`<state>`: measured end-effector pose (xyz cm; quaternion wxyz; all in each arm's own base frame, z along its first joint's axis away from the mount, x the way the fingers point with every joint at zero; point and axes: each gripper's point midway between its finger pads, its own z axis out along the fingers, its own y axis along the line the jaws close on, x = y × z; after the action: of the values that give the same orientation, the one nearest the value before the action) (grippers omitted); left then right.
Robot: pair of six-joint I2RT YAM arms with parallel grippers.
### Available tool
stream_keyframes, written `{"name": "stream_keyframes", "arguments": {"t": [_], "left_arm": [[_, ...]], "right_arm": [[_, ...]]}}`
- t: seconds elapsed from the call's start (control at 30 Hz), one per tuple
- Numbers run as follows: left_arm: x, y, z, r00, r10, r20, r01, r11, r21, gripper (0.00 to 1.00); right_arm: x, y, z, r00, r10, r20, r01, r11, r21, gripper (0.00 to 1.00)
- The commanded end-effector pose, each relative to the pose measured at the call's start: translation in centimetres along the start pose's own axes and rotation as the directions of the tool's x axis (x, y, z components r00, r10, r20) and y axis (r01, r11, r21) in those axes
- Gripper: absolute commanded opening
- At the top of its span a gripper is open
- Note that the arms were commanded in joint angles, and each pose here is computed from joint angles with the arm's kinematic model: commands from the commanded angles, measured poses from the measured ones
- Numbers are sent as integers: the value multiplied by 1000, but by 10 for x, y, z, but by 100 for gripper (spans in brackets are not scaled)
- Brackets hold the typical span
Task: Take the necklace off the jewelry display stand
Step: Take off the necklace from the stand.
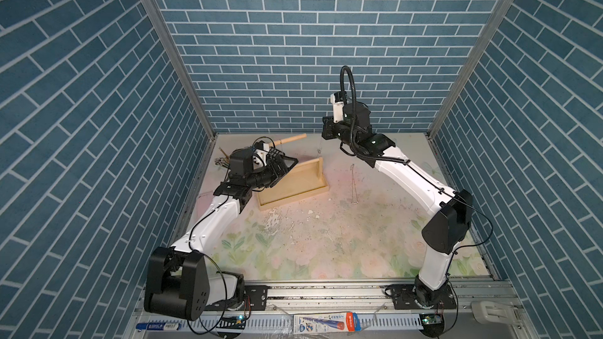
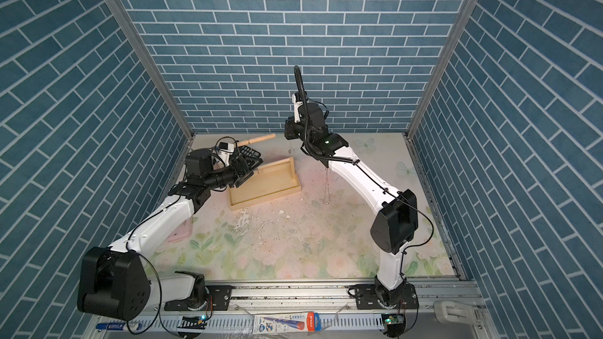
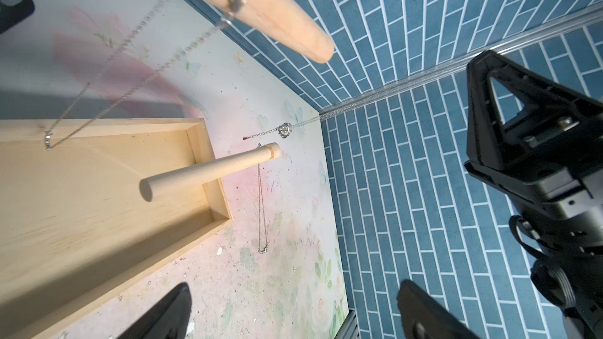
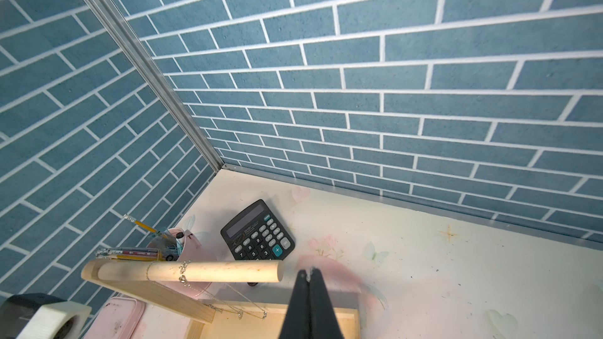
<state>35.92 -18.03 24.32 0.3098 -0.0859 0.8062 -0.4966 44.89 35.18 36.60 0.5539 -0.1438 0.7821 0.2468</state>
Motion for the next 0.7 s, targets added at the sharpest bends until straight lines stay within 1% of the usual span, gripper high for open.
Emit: {"name": "stream_keyframes", "arguments": {"t": [0.0, 0.13, 0.3, 0.5, 0.67], "left_arm": [[5, -12, 8, 998, 65, -14, -65, 998, -8, 99], [15, -23, 22, 993, 119, -17, -120, 993, -19, 99], [26, -45, 48, 984, 167, -57, -163, 985, 59, 99], [32, -60, 82, 976, 197, -87, -186, 975, 119, 99], [33, -77, 101, 970, 229, -77, -214, 962, 167, 99]], "right_arm": [[-24, -5, -19, 997, -27, 67, 27, 1000, 10, 0], [-30, -11, -30, 996, -36, 79, 35, 999, 20, 0], [-36, -18, -45, 995, -51, 85, 49, 998, 33, 0], [-44, -22, -63, 993, -65, 100, 61, 997, 41, 0], [-47, -23, -75, 992, -75, 107, 70, 997, 43, 0]]}}
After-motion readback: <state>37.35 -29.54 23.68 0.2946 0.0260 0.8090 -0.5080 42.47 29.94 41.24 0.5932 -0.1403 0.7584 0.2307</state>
